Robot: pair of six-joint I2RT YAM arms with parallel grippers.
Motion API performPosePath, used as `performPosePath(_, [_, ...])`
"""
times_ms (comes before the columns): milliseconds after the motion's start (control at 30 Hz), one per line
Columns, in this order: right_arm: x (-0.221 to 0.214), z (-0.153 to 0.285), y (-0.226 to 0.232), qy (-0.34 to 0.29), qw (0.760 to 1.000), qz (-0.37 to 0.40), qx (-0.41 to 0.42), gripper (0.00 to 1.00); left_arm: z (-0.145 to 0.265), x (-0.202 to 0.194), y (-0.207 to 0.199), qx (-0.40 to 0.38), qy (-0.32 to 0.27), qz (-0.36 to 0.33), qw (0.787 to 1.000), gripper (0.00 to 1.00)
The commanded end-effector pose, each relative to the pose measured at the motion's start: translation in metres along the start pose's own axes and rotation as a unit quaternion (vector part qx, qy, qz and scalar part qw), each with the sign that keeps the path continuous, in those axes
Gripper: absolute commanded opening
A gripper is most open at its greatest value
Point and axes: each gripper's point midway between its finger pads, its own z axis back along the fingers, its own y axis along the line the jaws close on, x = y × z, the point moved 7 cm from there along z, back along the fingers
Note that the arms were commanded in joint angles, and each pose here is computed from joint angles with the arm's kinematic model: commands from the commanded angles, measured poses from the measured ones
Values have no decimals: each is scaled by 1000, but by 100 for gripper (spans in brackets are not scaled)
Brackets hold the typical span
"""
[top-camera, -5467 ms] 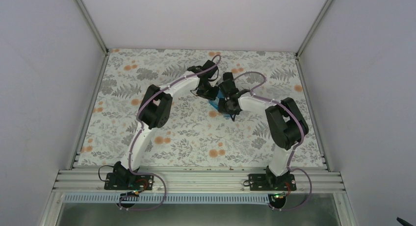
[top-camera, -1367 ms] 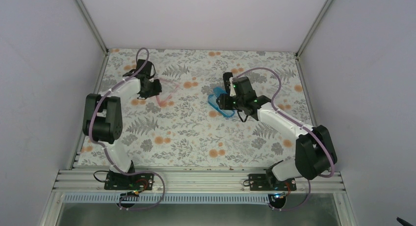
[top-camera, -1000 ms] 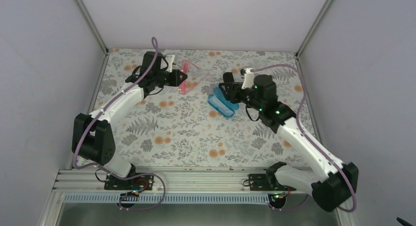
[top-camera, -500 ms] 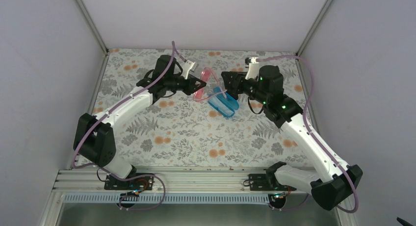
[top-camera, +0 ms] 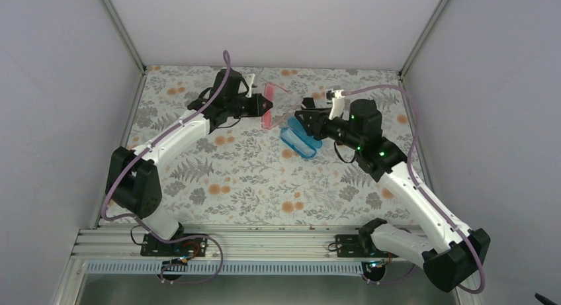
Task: Organize the sunglasses
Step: Fold the sunglasses.
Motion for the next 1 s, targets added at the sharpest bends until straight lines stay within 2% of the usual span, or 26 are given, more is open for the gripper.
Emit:
performPosePath(0, [-17, -16, 1, 17, 999, 1, 44, 39, 5, 16, -11, -8, -14, 120, 993, 6])
performPosePath(267, [-19, -48, -3, 0, 1000, -7, -4, 31, 8, 15, -28, -91, -4, 187, 978, 8])
performPosePath(400, [-19, -63, -6, 7, 1000, -12, -17, 23, 10, 16, -33, -113, 0, 186, 976, 8])
performPosePath(600, [-26, -79, -14, 17, 999, -24, -29, 19, 14, 15, -37, -128, 4, 173, 977, 9])
performPosePath(833, [-30, -84, -16, 39, 998, -31, -33, 16, 16, 17, -37, -121, -3, 144, 982, 9])
performPosePath(967, [-21, -56, -1, 2, 1000, -6, 4, 22, 16, 17, -24, -68, -22, 128, 989, 9])
